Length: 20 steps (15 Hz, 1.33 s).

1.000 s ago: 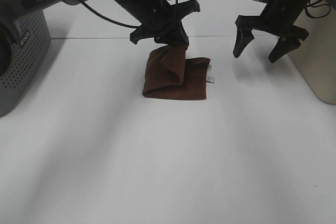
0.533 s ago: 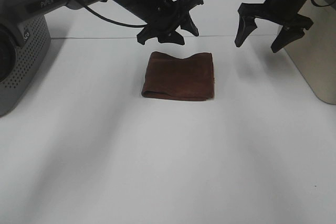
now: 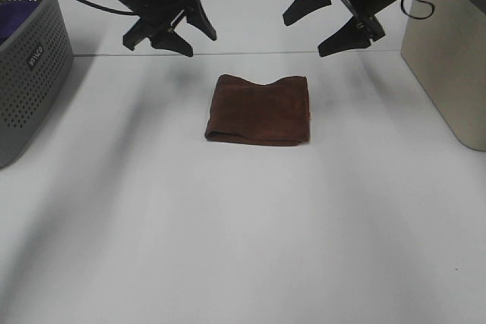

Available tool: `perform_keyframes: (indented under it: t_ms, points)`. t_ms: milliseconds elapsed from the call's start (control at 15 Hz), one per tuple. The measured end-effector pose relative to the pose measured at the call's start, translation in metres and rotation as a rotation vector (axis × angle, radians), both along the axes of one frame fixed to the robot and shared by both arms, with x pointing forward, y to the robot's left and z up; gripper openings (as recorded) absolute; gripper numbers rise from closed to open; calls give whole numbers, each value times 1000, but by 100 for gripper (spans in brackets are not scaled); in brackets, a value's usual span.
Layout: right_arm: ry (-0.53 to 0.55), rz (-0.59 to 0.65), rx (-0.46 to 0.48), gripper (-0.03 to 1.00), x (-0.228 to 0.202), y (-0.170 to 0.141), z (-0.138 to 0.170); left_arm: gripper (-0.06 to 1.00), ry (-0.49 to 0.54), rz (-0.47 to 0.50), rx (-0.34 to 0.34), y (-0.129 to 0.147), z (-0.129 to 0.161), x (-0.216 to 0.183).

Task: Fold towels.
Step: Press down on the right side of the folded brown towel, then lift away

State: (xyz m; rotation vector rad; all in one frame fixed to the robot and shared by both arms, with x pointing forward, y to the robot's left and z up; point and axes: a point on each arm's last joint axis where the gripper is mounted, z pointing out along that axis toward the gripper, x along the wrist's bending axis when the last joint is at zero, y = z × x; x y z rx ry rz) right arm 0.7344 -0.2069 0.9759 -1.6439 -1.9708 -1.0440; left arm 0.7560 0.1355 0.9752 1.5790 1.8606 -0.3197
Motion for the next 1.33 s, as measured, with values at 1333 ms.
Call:
perform_keyframes:
  t_ms: [1333]
  points:
    - [109,118,-46,90,2,17,-99,48,-500,-32,372,60,241,-105]
